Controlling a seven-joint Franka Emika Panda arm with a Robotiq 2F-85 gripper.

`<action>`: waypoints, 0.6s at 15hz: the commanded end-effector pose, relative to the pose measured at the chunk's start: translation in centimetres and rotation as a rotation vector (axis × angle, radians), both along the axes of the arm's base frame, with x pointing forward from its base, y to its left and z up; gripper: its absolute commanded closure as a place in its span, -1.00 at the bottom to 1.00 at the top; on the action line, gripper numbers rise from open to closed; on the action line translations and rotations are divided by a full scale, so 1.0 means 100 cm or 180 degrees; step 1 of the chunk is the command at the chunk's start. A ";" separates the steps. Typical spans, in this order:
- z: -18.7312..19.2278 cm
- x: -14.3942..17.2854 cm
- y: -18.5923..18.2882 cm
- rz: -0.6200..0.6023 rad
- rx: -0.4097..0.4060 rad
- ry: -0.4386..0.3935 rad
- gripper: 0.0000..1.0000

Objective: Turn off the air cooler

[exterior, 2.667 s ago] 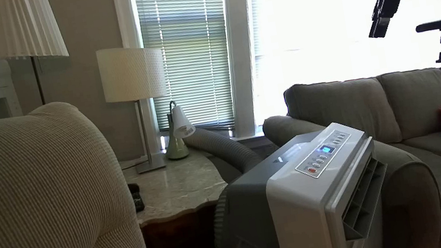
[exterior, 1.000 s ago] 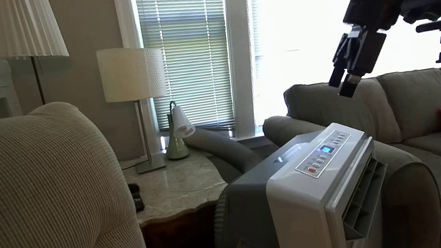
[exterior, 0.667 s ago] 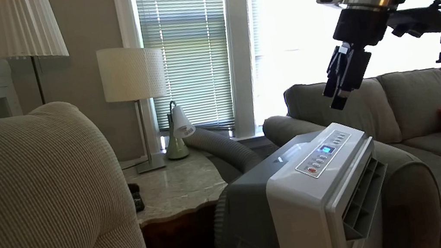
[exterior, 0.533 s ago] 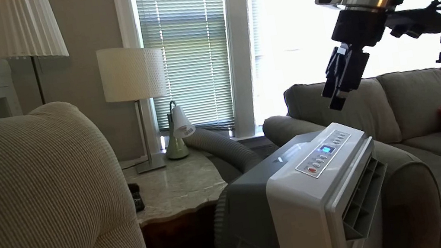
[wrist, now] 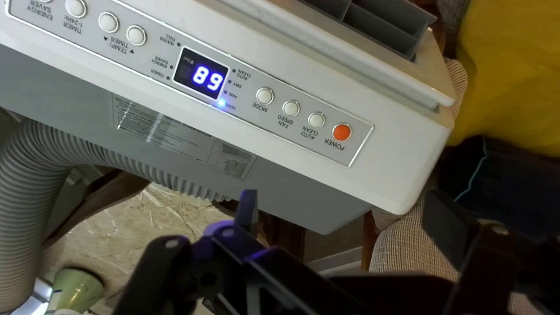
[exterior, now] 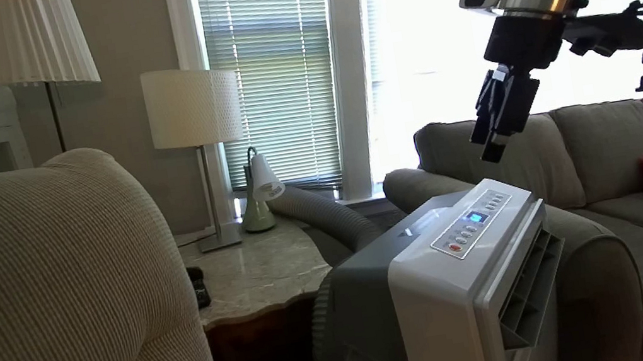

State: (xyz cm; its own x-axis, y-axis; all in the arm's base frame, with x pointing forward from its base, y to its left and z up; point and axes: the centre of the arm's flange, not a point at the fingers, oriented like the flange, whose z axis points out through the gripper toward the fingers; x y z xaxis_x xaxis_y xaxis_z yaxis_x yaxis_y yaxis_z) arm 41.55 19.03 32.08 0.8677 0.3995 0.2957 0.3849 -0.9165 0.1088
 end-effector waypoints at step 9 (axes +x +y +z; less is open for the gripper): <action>-0.029 0.008 0.022 -0.0240 -0.0221 0.0210 0.85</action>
State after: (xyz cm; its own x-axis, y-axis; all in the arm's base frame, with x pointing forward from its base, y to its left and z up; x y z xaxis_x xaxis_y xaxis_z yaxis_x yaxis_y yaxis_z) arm 41.00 20.33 30.45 0.8888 0.3854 0.2481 0.3672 -0.9227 0.1178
